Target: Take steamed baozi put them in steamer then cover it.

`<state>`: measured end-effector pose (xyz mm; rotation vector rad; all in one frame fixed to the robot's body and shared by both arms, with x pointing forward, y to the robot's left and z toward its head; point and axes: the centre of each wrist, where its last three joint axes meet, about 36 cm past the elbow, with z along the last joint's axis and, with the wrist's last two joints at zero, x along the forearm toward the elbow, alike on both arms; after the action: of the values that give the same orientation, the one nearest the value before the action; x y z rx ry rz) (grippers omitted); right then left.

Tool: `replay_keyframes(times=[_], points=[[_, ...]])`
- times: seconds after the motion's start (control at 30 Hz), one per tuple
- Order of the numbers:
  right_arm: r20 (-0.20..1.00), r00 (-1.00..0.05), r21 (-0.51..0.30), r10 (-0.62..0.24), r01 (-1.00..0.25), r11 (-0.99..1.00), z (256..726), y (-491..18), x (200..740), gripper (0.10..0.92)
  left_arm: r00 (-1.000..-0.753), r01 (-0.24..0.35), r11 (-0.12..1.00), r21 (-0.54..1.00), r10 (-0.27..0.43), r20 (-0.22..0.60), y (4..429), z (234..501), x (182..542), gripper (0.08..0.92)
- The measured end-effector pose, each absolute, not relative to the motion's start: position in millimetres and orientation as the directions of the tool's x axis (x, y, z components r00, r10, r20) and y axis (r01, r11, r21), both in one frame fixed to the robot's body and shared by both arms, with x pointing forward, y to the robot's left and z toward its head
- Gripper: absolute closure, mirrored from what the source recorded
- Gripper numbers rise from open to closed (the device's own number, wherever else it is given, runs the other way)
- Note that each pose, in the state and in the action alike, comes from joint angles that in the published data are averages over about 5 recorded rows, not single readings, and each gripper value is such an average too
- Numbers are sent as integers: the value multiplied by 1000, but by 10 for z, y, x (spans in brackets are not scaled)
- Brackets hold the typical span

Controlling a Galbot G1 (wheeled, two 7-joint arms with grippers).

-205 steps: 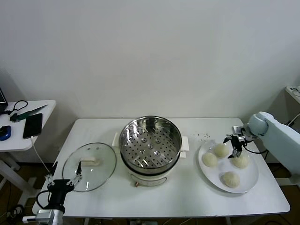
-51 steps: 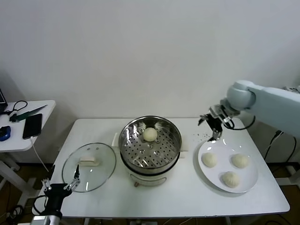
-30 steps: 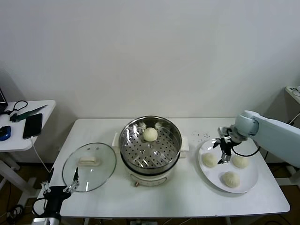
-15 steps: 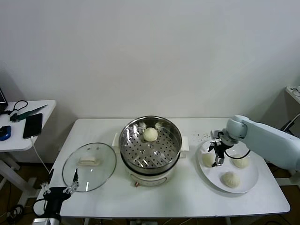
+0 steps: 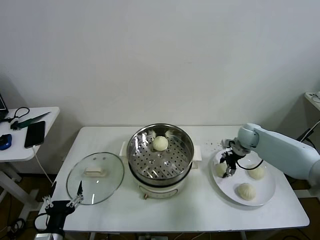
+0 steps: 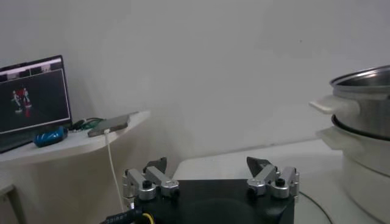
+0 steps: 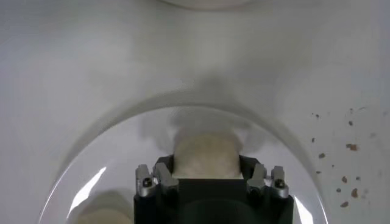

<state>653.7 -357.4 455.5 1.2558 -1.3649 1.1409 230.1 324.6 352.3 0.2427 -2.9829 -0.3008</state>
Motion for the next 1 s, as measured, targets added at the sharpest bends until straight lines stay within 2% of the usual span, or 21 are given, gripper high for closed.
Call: replay_keyframes(times=[0.3,0.57,0.83,1.0], points=[[986,-79,-72,-147,-996,50,4925,-3652,6587,369,-979,-142,968,208,-168,118,3234,3529,2284,177],[974,-139,-136,-178,-990,26,5702,-3516,6751,369,-981,-126,969,213,-154,119,3202,3564,2283,177],[955,-192,-198,-226,-980,-2,6554,-3099,6937,369,-983,-108,968,225,-137,121,3149,3586,2306,177],[943,-200,-216,-267,-976,-30,6880,-2653,7011,369,-984,-103,970,222,-132,119,3100,3605,2328,177]])
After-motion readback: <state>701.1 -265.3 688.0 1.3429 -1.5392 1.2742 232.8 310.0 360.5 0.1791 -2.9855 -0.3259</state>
